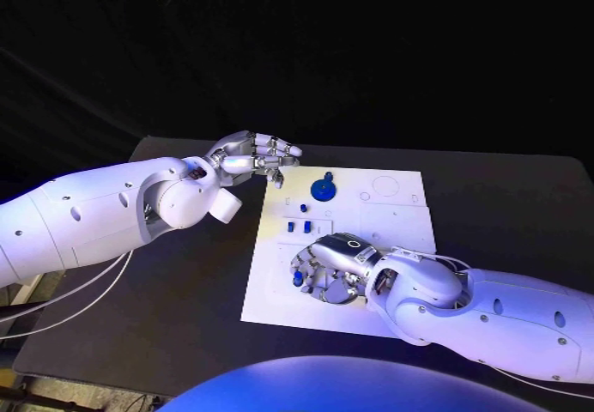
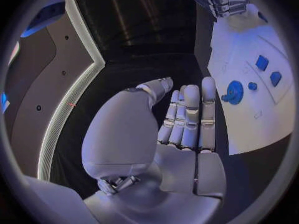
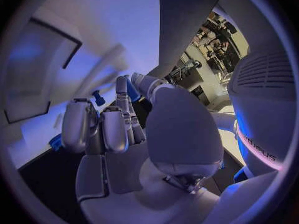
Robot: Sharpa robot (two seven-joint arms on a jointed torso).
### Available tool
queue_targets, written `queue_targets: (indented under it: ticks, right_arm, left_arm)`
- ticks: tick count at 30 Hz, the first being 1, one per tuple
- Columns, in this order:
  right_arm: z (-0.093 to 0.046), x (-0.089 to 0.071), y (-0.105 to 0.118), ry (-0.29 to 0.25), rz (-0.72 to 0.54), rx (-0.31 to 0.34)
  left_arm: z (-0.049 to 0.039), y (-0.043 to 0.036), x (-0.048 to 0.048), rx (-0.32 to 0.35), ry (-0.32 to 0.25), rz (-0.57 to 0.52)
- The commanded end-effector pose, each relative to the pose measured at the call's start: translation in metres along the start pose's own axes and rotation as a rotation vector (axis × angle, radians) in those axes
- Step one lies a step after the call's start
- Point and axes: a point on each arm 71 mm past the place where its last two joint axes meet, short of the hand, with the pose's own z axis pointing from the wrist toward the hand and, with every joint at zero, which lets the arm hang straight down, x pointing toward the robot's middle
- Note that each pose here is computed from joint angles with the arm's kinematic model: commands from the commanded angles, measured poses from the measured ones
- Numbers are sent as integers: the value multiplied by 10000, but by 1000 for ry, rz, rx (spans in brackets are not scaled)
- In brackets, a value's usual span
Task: Assemble the parts on the task board
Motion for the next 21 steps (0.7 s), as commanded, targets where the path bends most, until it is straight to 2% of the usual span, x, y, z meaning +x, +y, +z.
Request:
queue_targets:
  ticks: [1, 8, 12, 17, 21]
  right_arm:
    - [-38, -36, -2, -43, 10, 1]
    - [-163, -206, 14, -139, 60, -26]
    - [-263, -388, -35, -186, 137, -18]
    - [-395, -607, -202, -199, 253, 53]
    - [-587, -800, -448, -193, 348, 161]
  left_arm:
    - [5, -7, 19, 6, 19, -4]
    - [0, 1, 12, 3, 18, -4]
    - [-2, 11, 12, 1, 20, -4]
    - [-4, 22, 11, -3, 21, -5]
    - [-8, 37, 10, -7, 21, -5]
